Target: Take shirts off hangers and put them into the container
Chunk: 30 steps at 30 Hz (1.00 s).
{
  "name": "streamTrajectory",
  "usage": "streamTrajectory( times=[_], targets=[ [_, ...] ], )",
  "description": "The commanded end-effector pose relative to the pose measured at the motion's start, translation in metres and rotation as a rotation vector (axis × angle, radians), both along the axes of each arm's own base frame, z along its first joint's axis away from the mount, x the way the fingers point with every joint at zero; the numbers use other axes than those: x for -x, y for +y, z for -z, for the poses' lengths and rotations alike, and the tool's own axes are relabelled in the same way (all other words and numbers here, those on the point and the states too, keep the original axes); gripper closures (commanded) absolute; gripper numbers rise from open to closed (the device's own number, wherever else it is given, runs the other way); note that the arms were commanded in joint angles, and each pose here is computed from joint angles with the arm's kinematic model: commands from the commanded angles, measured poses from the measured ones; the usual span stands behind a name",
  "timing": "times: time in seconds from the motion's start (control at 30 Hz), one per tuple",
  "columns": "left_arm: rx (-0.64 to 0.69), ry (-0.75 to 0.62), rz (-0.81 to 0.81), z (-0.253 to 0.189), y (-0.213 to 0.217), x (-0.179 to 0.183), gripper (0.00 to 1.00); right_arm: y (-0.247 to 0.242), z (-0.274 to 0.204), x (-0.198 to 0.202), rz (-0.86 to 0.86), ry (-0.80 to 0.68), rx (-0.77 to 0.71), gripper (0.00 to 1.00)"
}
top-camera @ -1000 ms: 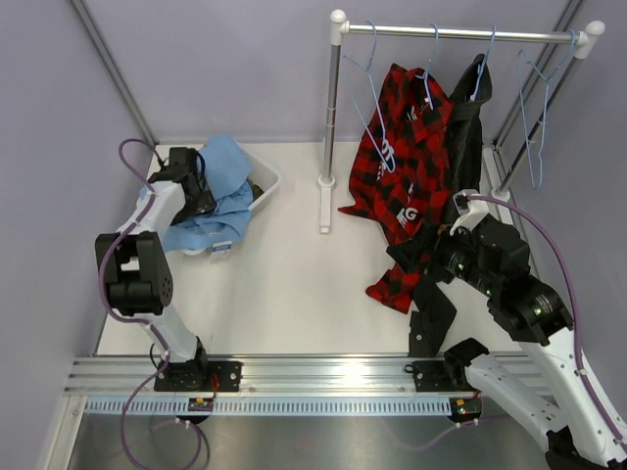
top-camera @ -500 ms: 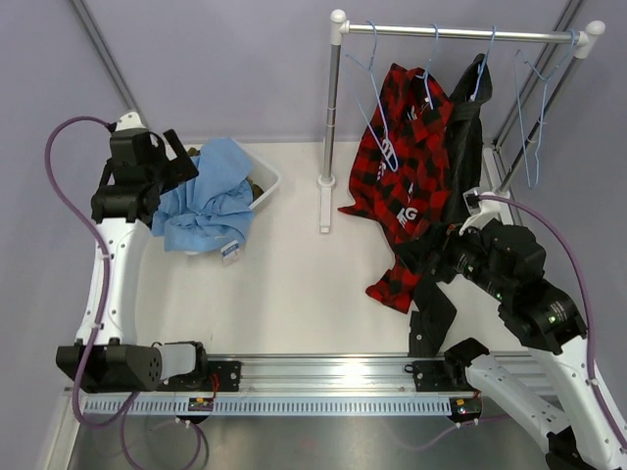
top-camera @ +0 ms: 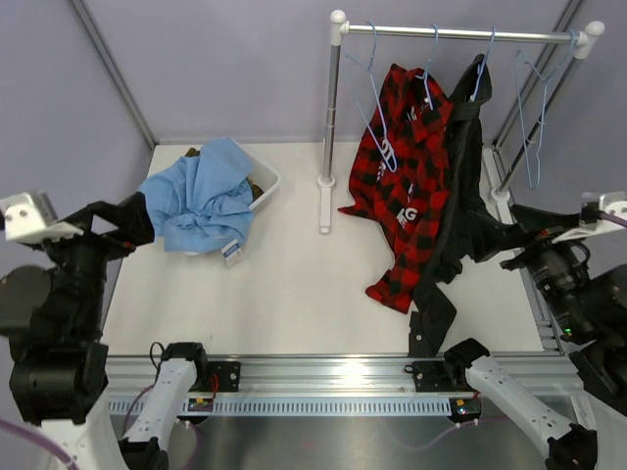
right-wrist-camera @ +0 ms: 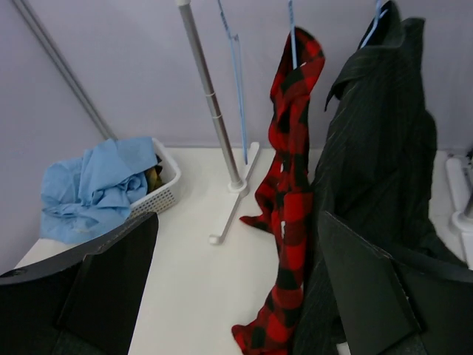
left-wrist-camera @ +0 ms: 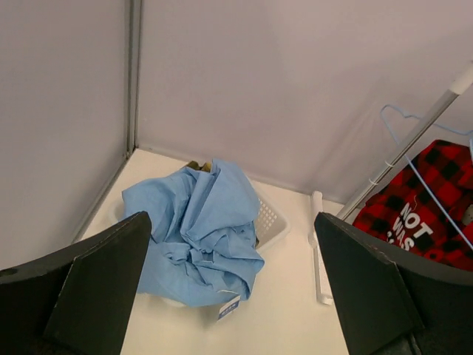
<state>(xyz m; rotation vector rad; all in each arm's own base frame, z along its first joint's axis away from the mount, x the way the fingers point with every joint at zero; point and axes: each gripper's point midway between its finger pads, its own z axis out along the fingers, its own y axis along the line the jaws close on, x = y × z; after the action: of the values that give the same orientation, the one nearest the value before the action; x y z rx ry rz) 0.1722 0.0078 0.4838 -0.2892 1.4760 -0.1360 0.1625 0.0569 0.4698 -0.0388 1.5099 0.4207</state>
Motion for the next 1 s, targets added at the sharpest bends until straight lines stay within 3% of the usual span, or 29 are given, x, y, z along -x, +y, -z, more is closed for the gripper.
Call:
streamTrajectory(
  times=[0.0,0.37,0.97],
  targets=[
    [-0.029,0.072,-0.093,0.027,0.017,0.014,0.01,-0.031,-0.014,0.010,0.118,-0.093,0.078,0.01],
    [-0.021,0.115,-0.071,0.070,0.022,0.060,0.01,-0.057,0.002,0.040,0.172,-0.145,0.063,0.00],
    [-0.056,0.155,-0.073,0.086,0.028,0.068,0.01,-0.057,0.005,0.043,0.166,-0.152,0.058,0.01]
  ],
)
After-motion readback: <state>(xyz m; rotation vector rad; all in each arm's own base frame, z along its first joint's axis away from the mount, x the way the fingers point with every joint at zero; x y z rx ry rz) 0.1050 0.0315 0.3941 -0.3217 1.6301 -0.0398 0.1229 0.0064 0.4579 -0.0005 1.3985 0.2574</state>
